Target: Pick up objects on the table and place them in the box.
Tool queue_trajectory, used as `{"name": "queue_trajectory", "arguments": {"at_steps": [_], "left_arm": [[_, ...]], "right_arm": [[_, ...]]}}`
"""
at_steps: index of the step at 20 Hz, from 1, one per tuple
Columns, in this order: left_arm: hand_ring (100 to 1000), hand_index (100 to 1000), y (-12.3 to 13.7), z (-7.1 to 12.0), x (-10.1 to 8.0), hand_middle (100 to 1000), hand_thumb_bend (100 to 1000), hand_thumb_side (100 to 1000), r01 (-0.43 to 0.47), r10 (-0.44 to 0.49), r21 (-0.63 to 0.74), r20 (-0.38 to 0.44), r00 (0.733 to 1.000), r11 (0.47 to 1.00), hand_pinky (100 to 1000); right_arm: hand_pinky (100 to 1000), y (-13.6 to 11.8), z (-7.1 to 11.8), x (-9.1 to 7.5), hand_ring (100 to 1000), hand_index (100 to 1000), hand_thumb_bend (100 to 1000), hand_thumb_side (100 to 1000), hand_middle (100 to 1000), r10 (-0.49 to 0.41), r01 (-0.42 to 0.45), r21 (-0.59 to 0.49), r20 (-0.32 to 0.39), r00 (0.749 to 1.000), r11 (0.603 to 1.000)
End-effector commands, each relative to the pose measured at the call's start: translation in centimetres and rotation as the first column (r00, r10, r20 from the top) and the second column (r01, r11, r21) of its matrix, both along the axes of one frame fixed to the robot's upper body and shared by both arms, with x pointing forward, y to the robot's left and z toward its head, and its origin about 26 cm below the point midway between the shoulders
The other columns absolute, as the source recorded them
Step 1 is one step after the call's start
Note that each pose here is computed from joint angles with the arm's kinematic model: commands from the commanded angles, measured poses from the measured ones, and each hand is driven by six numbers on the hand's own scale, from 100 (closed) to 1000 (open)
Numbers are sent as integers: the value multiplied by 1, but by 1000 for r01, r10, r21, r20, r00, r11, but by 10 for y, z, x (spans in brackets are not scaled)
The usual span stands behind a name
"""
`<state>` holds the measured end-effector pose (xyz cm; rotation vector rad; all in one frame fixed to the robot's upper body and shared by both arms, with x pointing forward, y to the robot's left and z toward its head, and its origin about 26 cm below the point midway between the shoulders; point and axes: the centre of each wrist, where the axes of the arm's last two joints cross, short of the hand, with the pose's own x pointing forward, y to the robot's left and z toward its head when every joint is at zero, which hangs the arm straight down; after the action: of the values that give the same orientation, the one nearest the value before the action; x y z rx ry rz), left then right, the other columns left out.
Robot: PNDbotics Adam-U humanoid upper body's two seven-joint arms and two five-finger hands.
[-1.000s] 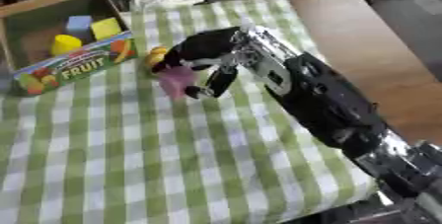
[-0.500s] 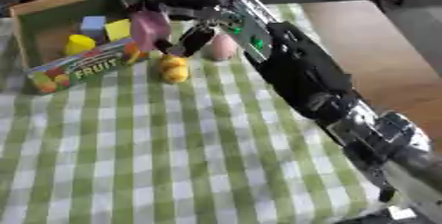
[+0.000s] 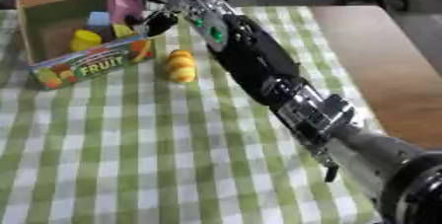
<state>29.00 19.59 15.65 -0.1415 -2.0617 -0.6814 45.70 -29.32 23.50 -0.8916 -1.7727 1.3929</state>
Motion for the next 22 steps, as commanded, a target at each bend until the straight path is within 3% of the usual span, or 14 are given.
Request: {"name": "queue_trajectory", "arguments": {"at_steps": [1, 3, 8, 11, 15, 17, 19, 22], "left_arm": [[661, 810, -2, 9, -1, 571, 100, 721, 24, -23, -17, 37, 999, 1000, 622], [658, 806, -2, 9, -1, 569, 100, 721, 24, -23, -23, 40, 999, 999, 620], [651, 801, -3, 11, 0, 564, 100, 720, 30, -28, -29, 47, 999, 999, 617], [648, 800, -4, 13, 0, 562, 100, 720, 34, -33, -29, 50, 998, 999, 616], [645, 801, -4, 14, 1, 559, 100, 720, 28, -26, -28, 51, 998, 999, 615], [645, 801, -4, 14, 1, 559, 100, 721, 23, -22, -28, 50, 999, 999, 615], [645, 801, -3, 14, 0, 559, 100, 722, 20, -19, -27, 48, 999, 999, 615], [645, 802, -3, 13, 0, 559, 100, 720, 17, -16, -25, 48, 999, 1000, 615]], "right_arm": [[751, 9, 10, 4, 660, 935, 100, 100, 611, -43, 41, 36, 55, 998, 998], [750, 18, 6, 7, 662, 937, 100, 100, 645, -65, 61, 57, 64, 996, 996], [770, 34, -7, 10, 748, 997, 100, 118, 855, -131, 127, 57, 89, 987, 990], [796, 39, -10, 8, 807, 1000, 100, 419, 943, -164, 163, 25, 132, 977, 986], [815, 43, -12, 5, 845, 1000, 100, 540, 1000, -170, 177, -17, 193, 966, 984], [820, 44, -11, 4, 857, 1000, 100, 516, 1000, -158, 171, -47, 209, 965, 984], [830, 44, -11, 4, 871, 1000, 100, 436, 1000, -146, 167, -87, 211, 967, 982], [860, 42, -13, 4, 905, 1000, 100, 128, 1000, -136, 166, -168, 174, 975, 972]]}}
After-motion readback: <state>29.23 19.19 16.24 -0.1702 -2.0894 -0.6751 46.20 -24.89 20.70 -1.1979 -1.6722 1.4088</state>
